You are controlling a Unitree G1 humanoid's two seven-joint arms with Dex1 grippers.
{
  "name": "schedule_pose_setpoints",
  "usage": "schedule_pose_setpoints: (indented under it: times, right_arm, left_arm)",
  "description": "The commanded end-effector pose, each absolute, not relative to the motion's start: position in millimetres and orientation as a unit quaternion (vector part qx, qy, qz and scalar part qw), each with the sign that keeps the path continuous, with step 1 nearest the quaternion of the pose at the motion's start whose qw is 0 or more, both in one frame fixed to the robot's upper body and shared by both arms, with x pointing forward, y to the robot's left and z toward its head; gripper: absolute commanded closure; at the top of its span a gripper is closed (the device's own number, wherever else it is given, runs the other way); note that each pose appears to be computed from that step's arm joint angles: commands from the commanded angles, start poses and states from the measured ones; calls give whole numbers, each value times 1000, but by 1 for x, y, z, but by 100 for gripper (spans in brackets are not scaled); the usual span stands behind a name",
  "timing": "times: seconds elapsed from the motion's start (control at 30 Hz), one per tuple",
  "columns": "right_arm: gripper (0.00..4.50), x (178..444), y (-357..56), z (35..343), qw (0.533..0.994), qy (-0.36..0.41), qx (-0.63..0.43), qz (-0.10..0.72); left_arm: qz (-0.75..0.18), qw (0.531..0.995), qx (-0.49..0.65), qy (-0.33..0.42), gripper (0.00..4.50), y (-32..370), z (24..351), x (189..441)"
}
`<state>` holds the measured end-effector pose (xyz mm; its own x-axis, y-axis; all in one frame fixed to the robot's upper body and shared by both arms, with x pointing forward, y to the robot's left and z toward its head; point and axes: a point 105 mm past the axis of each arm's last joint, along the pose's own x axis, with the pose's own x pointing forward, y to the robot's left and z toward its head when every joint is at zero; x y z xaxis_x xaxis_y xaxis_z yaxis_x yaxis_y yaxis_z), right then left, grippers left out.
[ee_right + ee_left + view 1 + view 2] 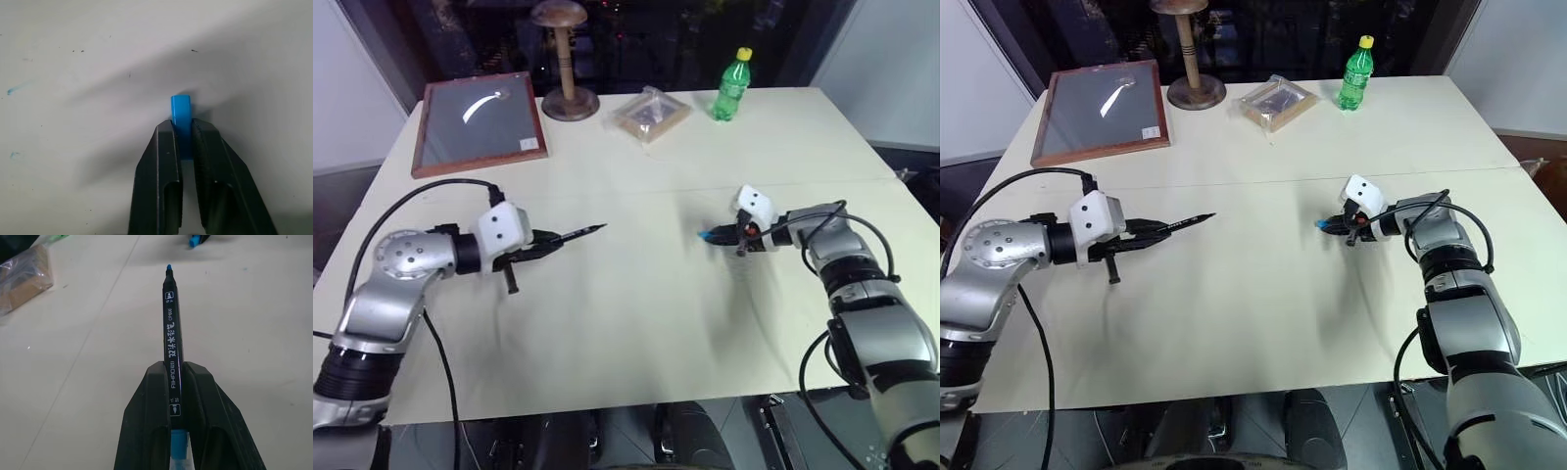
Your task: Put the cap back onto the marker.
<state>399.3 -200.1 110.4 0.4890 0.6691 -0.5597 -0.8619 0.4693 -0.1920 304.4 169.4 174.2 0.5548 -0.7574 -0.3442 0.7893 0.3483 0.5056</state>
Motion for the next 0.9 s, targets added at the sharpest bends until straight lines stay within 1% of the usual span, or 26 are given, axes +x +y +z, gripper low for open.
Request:
schedule_pose_setpoints:
  times: [0.03,0.17,0.33,0.5,0.57,0.73,0.9]
  right_arm:
    - [449,401,-197,113,832,205,-232,460]
    - [449,401,-195,117,829,193,-247,464]
    - [449,396,-180,146,799,136,-321,490]
    - [449,382,-155,179,760,79,-397,509]
    - [449,375,-146,186,746,67,-417,515]
    - [449,366,-132,191,719,58,-473,506]
    - [449,360,-121,193,719,52,-478,503]
  left_arm:
    - [-462,822,333,2,450,172,189,302]
    - [-469,817,335,-1,450,171,189,304]
    - [-493,799,344,-7,450,163,183,313]
    - [-521,769,369,-25,450,147,182,326]
    - [-532,759,374,-34,450,138,183,330]
    - [-543,731,410,-49,450,125,181,338]
    - [-527,727,435,-70,450,121,186,348]
